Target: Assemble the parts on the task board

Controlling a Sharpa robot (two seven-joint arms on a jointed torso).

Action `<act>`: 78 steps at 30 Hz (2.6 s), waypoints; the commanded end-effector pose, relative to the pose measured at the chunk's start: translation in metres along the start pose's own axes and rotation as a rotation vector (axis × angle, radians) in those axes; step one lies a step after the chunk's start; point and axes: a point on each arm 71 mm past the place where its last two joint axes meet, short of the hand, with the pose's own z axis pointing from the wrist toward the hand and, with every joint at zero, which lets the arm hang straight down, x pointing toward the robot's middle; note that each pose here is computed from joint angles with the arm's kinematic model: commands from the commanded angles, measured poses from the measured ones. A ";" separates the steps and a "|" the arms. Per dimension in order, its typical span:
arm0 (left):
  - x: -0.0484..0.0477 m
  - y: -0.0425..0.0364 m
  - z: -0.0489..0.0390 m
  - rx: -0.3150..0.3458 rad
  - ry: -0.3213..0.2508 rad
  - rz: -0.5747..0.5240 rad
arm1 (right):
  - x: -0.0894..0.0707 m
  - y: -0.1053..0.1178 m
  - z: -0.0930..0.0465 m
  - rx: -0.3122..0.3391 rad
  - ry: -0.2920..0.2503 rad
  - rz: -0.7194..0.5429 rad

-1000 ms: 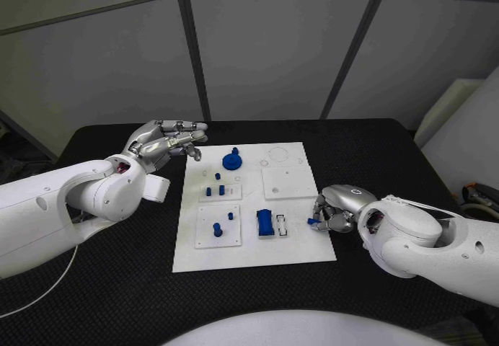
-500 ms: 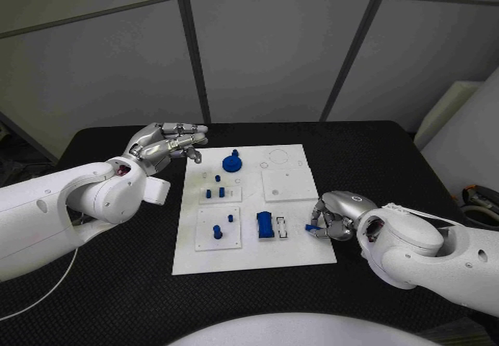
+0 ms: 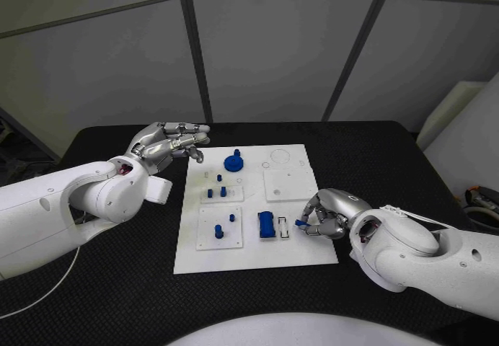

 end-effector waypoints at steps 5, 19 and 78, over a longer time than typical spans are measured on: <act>0.0023 -0.0013 0.0002 0.007 0.017 -0.007 | 0.005 0.007 0.008 0.016 0.011 0.102; 0.0036 -0.0013 0.0001 0.005 0.025 -0.010 | 0.014 0.015 0.019 0.018 0.065 0.108; 0.0035 -0.0005 -0.0007 -0.010 0.038 -0.013 | 0.014 0.013 0.018 -0.037 0.086 0.068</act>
